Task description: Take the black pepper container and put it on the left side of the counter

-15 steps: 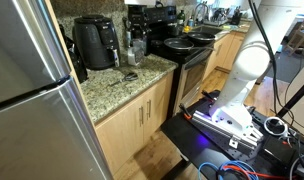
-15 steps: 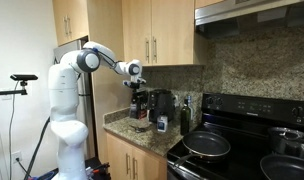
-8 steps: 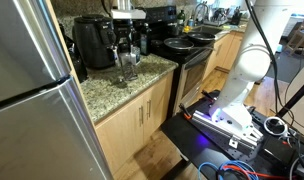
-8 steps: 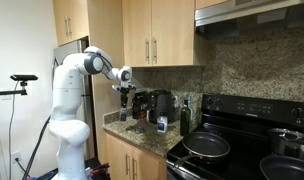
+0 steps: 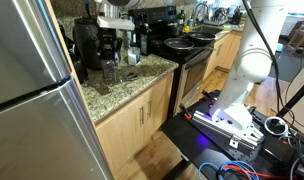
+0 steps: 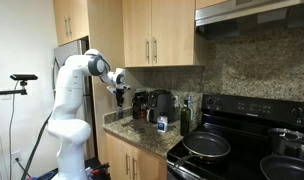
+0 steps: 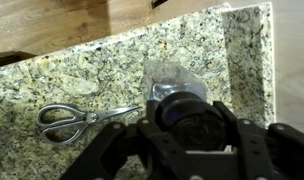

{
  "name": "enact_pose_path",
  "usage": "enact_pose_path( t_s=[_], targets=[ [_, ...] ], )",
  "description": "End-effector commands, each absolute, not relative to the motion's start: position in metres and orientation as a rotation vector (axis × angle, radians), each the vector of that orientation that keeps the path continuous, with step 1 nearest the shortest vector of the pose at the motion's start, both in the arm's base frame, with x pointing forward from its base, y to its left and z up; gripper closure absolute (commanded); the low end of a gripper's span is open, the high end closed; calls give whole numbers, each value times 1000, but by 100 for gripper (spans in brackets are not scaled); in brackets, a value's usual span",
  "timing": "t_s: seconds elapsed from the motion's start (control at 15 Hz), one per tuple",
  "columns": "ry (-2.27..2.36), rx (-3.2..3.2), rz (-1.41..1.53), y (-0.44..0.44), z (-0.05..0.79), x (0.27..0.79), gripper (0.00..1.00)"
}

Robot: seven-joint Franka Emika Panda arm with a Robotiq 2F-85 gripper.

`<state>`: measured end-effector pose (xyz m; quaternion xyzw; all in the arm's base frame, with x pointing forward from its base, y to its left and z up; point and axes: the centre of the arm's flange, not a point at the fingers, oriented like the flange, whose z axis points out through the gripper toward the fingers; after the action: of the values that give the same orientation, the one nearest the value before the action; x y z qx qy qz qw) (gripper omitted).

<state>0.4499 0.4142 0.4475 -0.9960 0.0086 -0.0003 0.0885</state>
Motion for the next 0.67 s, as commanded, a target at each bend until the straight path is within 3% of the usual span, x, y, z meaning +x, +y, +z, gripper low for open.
enact_pose_path(
  t_s=[0.0, 0.6],
  targets=[
    [2, -3032, 33, 431, 423, 461, 67],
    [-61, -3100, 25, 505, 388, 482, 67]
  ],
)
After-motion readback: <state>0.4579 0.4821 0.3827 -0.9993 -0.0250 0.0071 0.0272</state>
